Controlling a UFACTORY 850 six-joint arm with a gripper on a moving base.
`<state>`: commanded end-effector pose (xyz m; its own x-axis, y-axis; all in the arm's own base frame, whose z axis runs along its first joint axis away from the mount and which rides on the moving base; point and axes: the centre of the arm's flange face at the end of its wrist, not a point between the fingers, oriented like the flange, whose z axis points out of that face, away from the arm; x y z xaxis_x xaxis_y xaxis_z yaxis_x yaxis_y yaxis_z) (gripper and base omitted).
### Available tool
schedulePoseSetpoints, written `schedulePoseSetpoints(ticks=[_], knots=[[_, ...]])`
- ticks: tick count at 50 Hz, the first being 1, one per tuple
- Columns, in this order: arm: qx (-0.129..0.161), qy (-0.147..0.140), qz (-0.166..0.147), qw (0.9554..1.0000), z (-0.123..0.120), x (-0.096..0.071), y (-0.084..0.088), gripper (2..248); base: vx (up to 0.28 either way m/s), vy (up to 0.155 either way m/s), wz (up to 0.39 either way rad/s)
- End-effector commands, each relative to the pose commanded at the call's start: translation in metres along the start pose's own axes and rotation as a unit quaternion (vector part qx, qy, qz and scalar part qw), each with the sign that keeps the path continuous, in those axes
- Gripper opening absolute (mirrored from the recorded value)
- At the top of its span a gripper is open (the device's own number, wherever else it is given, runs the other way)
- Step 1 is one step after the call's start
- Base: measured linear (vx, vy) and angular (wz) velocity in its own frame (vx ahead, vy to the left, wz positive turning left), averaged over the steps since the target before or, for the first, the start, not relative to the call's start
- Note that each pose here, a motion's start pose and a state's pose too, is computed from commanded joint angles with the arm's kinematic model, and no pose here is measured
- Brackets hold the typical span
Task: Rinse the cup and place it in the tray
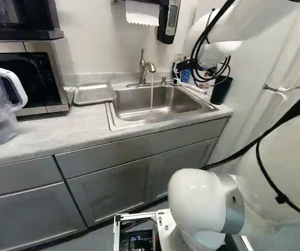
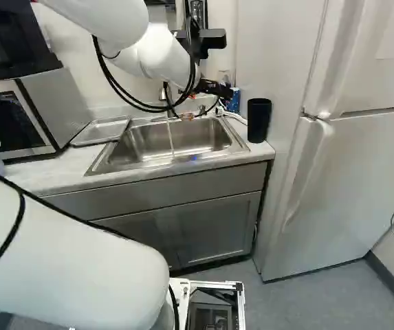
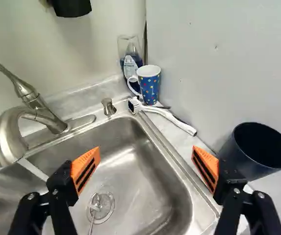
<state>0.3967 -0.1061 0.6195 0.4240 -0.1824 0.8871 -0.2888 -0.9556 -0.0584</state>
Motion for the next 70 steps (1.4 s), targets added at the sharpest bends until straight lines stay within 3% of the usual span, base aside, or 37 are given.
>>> schedulePoseSetpoints(ticks=[38, 54, 70], knots=[[-0.014, 0.025, 0.072, 0.997, 0.026, -0.02, 0.004, 247, 0.0, 0.0, 0.0], [-0.027, 0.03, 0.116, 0.9924, 0.037, -0.03, 0.008, 247, 0.0, 0.0, 0.0], [-0.039, 0.053, 0.161, 0.9848, 0.037, -0.026, 0.011, 247, 0.0, 0.0, 0.0]])
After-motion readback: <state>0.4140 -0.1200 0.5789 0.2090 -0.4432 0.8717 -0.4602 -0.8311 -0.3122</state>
